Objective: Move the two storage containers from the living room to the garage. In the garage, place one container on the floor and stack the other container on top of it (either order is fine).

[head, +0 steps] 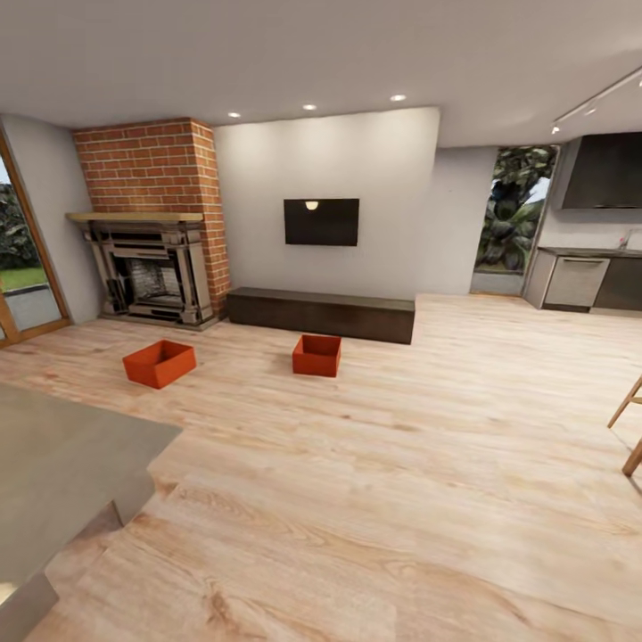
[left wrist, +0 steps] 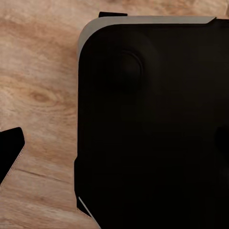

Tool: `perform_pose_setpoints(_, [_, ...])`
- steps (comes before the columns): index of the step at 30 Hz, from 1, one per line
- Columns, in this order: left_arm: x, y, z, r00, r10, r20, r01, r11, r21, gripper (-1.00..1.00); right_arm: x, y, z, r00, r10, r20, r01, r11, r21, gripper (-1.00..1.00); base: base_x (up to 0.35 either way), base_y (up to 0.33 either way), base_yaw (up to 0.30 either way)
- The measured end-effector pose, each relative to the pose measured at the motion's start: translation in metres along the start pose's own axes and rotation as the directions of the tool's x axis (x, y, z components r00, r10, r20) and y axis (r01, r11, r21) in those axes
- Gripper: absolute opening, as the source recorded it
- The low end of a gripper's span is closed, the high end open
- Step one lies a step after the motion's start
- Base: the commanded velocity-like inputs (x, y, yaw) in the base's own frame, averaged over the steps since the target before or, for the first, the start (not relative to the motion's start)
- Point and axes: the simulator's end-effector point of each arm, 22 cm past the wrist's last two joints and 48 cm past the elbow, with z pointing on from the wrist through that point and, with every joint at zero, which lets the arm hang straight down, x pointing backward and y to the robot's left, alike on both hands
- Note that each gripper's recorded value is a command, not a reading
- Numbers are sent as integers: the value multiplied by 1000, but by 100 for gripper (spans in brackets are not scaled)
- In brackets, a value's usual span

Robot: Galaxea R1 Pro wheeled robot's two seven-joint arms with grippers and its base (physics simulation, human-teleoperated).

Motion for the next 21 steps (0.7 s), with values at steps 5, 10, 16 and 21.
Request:
perform_pose_setpoints(5, [1,0,0,1000,0,-3,0,1000,0,100,0,0,0,1000,-1,0,1,1000,0,100,323,0,0])
perform_pose_setpoints(10, [3,0,0,1000,0,-12,0,1000,1,100,0,0,0,1000,0,0,0,1000,0,100,323,0,0])
perform_pose_setpoints(16, [3,0,0,1000,0,-12,0,1000,1,100,0,0,0,1000,-1,0,1,1000,0,100,323,0,0])
perform_pose_setpoints(21, [2,-1,0,1000,2,-9,-2,1000,2,100,0,0,0,1000,0,0,0,1000,0,100,323,0,0])
